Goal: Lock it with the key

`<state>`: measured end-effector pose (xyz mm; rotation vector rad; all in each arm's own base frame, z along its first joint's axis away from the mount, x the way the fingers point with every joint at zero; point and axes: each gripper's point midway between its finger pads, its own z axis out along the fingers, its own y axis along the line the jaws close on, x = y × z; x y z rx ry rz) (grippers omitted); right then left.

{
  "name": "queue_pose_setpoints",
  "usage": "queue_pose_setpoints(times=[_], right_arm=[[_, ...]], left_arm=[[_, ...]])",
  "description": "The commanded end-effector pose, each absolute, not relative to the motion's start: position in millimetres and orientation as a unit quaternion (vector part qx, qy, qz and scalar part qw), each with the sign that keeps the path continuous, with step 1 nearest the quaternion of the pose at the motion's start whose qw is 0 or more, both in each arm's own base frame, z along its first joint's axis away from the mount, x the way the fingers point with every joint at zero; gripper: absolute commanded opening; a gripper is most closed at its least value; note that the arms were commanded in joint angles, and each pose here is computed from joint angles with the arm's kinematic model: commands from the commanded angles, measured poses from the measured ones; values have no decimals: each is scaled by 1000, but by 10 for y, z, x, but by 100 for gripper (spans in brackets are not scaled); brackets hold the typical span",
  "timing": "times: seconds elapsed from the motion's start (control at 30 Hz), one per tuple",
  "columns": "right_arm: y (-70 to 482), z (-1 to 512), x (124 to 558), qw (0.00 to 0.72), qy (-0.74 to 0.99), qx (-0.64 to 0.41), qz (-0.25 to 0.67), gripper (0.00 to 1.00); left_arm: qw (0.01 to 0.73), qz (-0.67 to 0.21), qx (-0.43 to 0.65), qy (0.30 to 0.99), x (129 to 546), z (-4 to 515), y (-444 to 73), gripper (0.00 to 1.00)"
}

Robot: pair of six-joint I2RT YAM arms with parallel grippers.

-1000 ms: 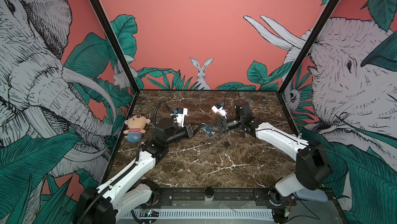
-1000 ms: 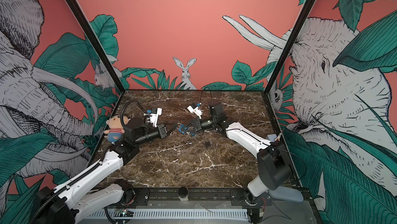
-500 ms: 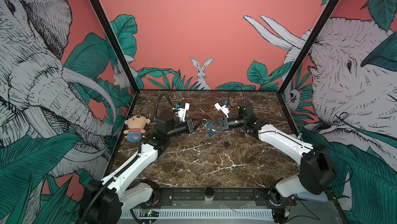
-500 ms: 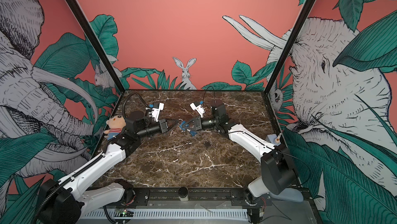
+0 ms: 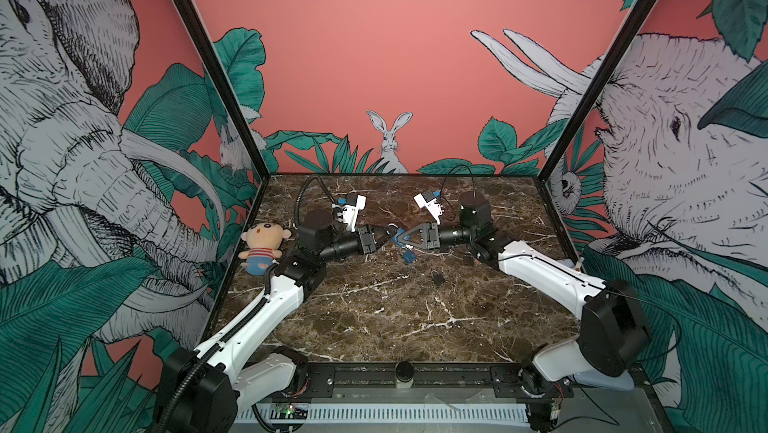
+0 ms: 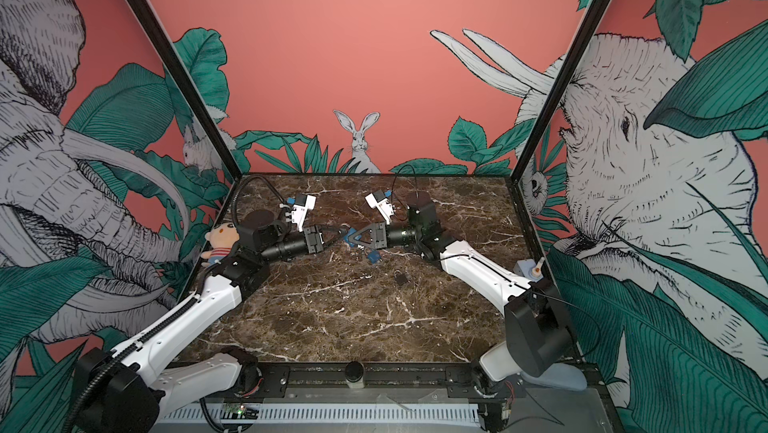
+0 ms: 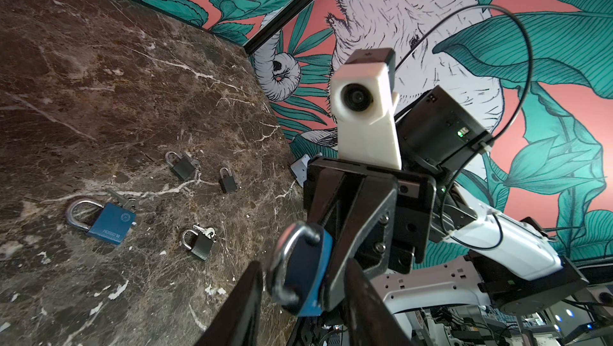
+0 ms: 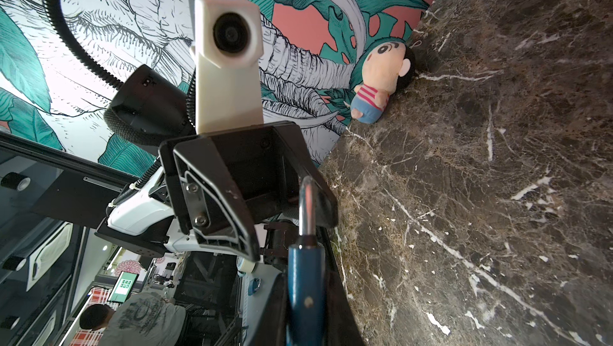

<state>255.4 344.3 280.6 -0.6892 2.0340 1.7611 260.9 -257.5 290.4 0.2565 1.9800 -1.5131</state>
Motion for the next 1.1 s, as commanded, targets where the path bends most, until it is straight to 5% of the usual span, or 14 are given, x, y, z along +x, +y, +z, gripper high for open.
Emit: queue_pose_setpoints(times=[0.0, 0.53, 0.77, 1.03, 1.07], right_arm=[[3466, 3142, 2541, 224, 685, -273, 637, 0], [3510, 3114, 2476, 211, 684, -278, 641, 0], [3523, 3138, 2483, 213, 682, -280, 641, 0], [3538, 3139, 2520, 217, 683, -278, 639, 0], [3537, 3131, 2524, 217, 684, -277, 639, 7]], left_arm=[[325, -590, 115, 730, 2554, 3079, -2572, 38], [328, -593, 114, 726, 2708, 3082, -2620, 25], [321, -596, 113, 727, 2714, 3044, -2628, 0], [327, -589, 102, 732, 2709, 3004, -2573, 0], [329, -588, 98, 732, 2718, 3003, -2559, 0]])
